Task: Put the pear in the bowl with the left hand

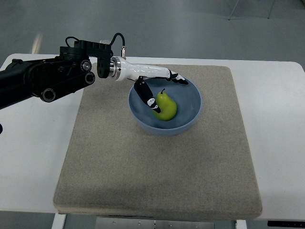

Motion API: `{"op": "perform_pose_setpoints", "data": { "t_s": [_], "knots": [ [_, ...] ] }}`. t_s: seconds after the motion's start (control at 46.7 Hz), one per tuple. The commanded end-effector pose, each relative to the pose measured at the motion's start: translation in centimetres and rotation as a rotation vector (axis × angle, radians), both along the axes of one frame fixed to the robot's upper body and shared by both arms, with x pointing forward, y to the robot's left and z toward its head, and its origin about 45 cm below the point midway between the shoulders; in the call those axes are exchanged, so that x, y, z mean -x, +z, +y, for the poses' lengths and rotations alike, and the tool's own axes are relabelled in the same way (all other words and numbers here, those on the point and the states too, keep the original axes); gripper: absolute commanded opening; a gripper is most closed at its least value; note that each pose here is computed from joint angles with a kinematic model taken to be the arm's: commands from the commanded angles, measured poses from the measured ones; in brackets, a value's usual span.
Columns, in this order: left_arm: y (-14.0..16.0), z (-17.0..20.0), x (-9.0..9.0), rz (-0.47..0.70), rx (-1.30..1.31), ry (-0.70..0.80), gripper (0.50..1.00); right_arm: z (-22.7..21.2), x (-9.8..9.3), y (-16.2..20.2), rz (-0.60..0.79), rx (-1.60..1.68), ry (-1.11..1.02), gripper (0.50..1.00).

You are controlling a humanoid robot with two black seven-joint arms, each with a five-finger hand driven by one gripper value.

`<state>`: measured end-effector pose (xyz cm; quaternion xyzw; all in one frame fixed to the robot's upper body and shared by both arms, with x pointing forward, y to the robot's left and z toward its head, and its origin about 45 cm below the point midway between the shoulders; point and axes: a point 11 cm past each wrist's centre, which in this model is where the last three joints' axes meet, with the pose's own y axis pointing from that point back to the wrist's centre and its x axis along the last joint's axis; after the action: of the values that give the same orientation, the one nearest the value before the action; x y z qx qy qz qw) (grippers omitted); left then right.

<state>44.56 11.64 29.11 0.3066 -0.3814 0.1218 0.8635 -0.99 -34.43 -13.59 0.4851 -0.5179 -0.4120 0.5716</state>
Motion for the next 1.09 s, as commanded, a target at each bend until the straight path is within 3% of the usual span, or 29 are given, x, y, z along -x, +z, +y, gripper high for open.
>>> {"op": "perform_pose_setpoints", "data": {
  "t_s": [0.0, 0.492, 0.749, 0.899, 1.07],
  "knots": [
    [1.1, 0.1, -0.6, -0.032, 0.004, 0.011, 0.988, 0.0, 0.1, 0.0, 0.001, 0.000, 0.000, 0.924],
    [3.7, 5.4, -5.6, -0.229, 0.020, 0.250, 0.988, 0.0, 0.0, 0.0, 0.000, 0.000, 0.000, 0.926],
    [4.9, 9.7, -8.2, -0.351, 0.084, 0.456, 0.986, 0.0, 0.0, 0.0, 0.000, 0.000, 0.000, 0.926],
    [5.3, 12.2, -9.1, -0.304, 0.211, 0.605, 0.986, 0.0, 0.0, 0.0, 0.000, 0.000, 0.000, 0.926],
    [3.3, 14.1, -9.3, -0.209, 0.356, 0.753, 0.986, 0.0, 0.0, 0.0, 0.000, 0.000, 0.000, 0.924]
  ]
}}
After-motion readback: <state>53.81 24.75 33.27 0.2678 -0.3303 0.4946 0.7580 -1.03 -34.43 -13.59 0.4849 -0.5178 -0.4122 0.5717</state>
